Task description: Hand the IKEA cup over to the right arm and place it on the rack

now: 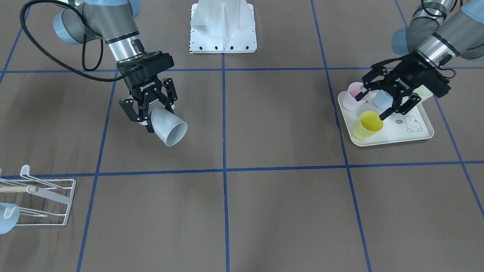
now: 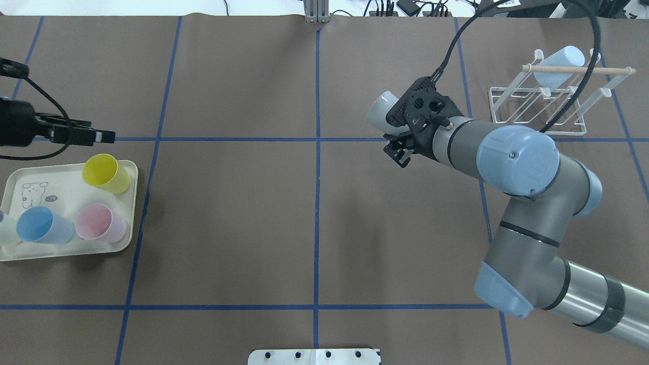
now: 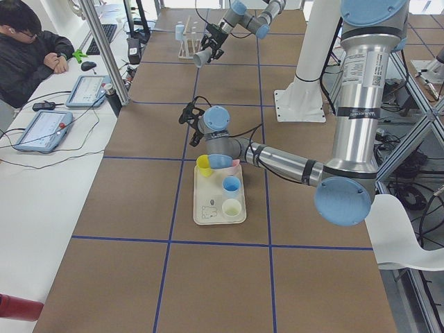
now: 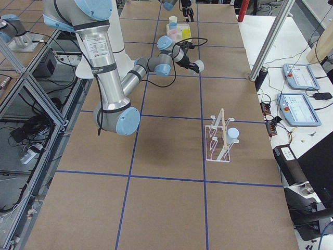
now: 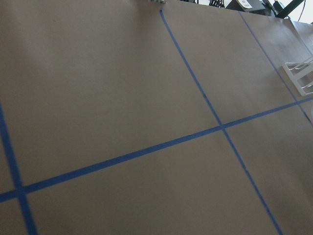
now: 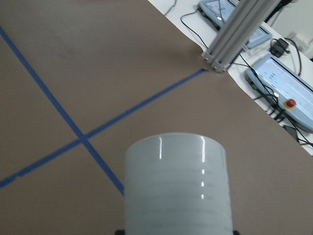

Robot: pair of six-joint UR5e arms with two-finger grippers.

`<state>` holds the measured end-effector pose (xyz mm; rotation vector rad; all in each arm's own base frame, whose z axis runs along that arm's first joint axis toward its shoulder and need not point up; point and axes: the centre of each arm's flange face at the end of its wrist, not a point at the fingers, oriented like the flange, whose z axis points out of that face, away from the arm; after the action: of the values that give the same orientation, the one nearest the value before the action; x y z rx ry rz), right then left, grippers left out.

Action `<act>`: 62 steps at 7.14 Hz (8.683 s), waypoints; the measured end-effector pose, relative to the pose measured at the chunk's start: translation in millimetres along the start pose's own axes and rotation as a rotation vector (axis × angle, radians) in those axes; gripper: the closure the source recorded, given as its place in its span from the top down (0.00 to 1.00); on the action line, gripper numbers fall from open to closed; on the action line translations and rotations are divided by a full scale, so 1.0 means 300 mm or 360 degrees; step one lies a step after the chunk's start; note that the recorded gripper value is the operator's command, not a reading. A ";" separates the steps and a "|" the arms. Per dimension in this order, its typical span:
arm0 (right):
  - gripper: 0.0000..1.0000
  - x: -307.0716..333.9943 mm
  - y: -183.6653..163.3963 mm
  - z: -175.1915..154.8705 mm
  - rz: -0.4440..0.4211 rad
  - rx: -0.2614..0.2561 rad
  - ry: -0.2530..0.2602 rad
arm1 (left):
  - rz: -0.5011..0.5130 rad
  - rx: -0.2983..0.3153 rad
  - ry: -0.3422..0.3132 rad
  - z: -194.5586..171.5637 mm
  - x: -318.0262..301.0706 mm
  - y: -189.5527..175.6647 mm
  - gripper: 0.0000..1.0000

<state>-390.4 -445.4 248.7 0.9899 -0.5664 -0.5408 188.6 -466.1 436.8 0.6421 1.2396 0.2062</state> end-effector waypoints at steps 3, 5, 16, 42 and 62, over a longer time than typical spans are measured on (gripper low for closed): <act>0.00 0.289 0.021 -0.008 -0.0346 -0.0413 0.0256 | 0.0223 -0.0009 -0.0162 -0.213 -0.209 0.067 1.00; 0.00 0.512 0.008 -0.045 -0.0750 -0.0746 0.0321 | 0.0246 -0.0021 -0.0186 -0.250 -0.242 0.099 1.00; 0.00 0.872 0.058 0.262 -0.1745 -0.1494 0.0167 | 0.0237 -0.0027 -0.0192 -0.284 -0.259 0.166 1.00; 0.99 0.503 -0.132 0.003 -0.0453 -0.0655 -0.0066 | -0.0008 0.0043 -0.0243 -0.140 -0.174 0.154 1.00; 0.99 0.267 -0.193 -0.015 0.0148 -0.0329 -0.0283 | -0.0153 0.0134 -0.0465 0.172 -0.107 0.250 0.00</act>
<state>-338.2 -520.5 211.3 0.7204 -0.6965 -0.5950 239.9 -438.7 513.7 0.6576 0.9979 -0.0207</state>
